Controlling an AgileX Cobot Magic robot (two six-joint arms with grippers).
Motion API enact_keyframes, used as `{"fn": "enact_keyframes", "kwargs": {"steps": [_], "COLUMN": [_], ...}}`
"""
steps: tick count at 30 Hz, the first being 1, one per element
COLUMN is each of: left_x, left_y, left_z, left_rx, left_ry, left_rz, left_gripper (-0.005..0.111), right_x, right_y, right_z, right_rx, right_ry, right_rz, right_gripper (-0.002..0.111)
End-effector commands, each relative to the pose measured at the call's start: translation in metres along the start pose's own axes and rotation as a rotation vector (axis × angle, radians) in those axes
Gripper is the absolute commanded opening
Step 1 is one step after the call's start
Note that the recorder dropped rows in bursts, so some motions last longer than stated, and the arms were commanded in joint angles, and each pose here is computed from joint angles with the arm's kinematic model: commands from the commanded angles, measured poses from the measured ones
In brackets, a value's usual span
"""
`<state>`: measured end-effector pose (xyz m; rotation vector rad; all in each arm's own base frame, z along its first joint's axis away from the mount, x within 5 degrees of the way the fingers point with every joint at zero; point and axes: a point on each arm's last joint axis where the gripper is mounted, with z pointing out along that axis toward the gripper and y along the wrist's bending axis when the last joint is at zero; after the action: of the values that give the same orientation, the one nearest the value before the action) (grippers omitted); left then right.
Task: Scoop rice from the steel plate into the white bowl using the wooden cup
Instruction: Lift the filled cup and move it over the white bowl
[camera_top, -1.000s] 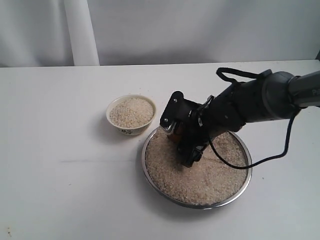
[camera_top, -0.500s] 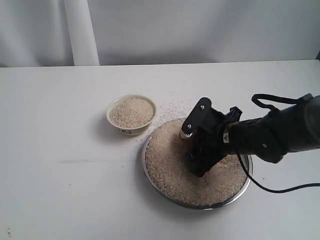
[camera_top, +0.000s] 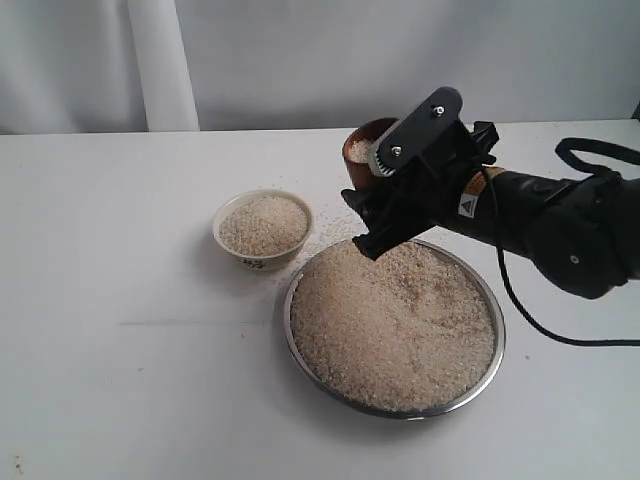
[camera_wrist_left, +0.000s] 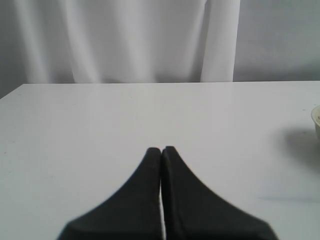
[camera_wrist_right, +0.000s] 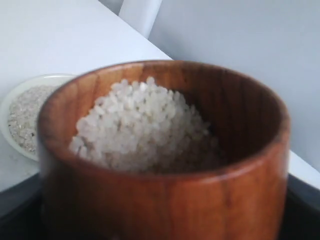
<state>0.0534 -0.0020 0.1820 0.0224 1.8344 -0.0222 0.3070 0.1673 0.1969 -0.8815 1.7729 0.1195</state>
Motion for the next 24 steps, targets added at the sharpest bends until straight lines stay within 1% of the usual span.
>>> {"fn": "enact_keyframes", "kwargs": {"steps": [1, 5, 10, 14, 19, 24], "left_x": [0.000, 0.000, 0.000, 0.000, 0.000, 0.000], "left_y": [0.000, 0.000, 0.000, 0.000, 0.000, 0.000], "left_z": [0.000, 0.000, 0.000, 0.000, 0.000, 0.000], "left_rx": [0.002, 0.002, 0.002, 0.002, 0.002, 0.002], "left_ry": [-0.007, -0.007, -0.007, -0.007, -0.007, -0.007], "left_rz": [-0.003, -0.003, -0.003, -0.003, -0.003, -0.003], "left_gripper": [0.000, 0.000, 0.000, 0.000, 0.000, 0.000], "right_x": [-0.024, -0.055, -0.081, -0.092, -0.099, -0.095], "right_y": [-0.014, -0.029, -0.037, -0.028, -0.012, 0.001], "right_z": [0.004, 0.009, 0.024, 0.049, 0.085, 0.120], "right_rx": [0.015, 0.031, 0.024, -0.010, -0.043, -0.053], "right_ry": [0.023, 0.055, 0.118, 0.170, 0.252, 0.370], "right_rz": [0.003, -0.024, -0.055, -0.117, -0.205, -0.301], "right_gripper": [0.000, 0.000, 0.000, 0.000, 0.000, 0.000]}}
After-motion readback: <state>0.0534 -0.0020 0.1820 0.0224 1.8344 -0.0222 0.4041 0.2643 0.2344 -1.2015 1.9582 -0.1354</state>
